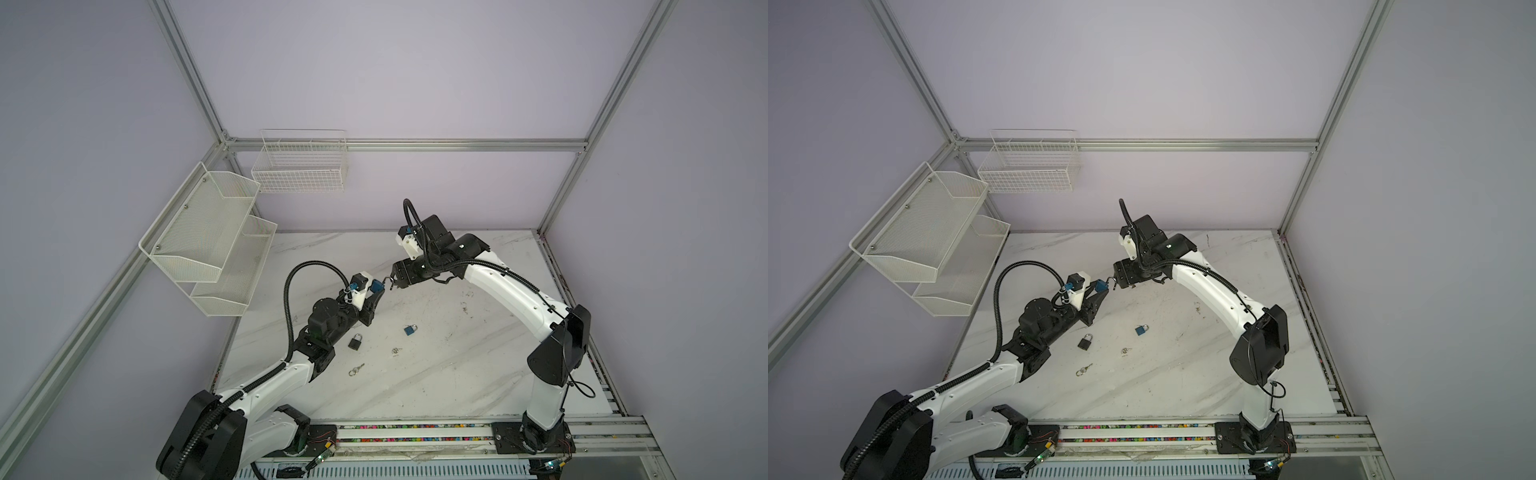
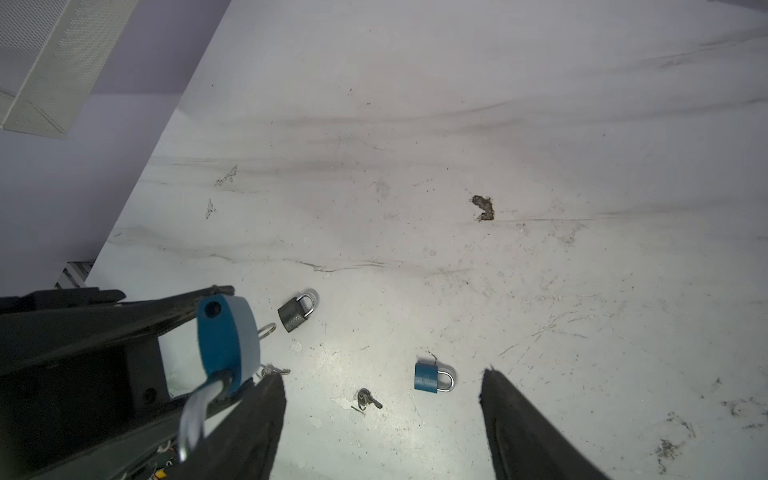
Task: Unlock with the key
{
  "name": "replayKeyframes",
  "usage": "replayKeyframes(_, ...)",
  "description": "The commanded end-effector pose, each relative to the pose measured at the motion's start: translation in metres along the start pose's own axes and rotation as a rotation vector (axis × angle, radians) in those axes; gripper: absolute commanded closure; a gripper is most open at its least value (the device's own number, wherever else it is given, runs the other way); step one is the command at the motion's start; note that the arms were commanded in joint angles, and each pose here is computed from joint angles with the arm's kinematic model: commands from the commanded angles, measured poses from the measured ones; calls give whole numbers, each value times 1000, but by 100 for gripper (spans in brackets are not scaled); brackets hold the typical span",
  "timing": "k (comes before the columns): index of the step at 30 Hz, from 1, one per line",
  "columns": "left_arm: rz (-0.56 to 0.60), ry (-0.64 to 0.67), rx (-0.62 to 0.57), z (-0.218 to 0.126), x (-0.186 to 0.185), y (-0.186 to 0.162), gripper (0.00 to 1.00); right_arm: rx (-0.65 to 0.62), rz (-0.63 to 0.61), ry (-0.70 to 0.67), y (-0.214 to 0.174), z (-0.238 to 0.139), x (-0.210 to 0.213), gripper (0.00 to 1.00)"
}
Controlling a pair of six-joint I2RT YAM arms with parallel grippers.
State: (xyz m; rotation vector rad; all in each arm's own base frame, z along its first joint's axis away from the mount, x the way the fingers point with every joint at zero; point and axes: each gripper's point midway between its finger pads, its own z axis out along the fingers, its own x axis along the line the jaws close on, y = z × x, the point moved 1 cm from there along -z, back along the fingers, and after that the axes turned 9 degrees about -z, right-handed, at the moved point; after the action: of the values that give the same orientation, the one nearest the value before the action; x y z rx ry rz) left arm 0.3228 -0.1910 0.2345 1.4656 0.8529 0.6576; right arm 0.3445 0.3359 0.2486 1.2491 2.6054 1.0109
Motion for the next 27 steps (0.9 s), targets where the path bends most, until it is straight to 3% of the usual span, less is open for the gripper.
replayKeyframes(1, -13, 3, -131, -1, 0, 39, 100, -54, -14, -6, 7, -21, 1, 23)
replayKeyframes(7, -63, 80, -51, 3, 13, 27, 100, -49, 53, -148, -3, -26, -32, 21)
replayKeyframes(10, -154, 157, 112, 15, 25, 7, 100, -44, 94, -205, -17, -24, -44, 21)
replayKeyframes(16, -345, 292, 399, 39, 40, -43, 100, -93, 231, -197, -46, -15, -48, 20)
replayKeyframes(19, -418, 362, 488, 52, 48, -64, 100, -119, 291, -177, -56, -11, -48, 20)
replayKeyframes(27, -477, 489, 728, 78, 60, -118, 100, -83, 353, -162, -80, 6, -50, 20)
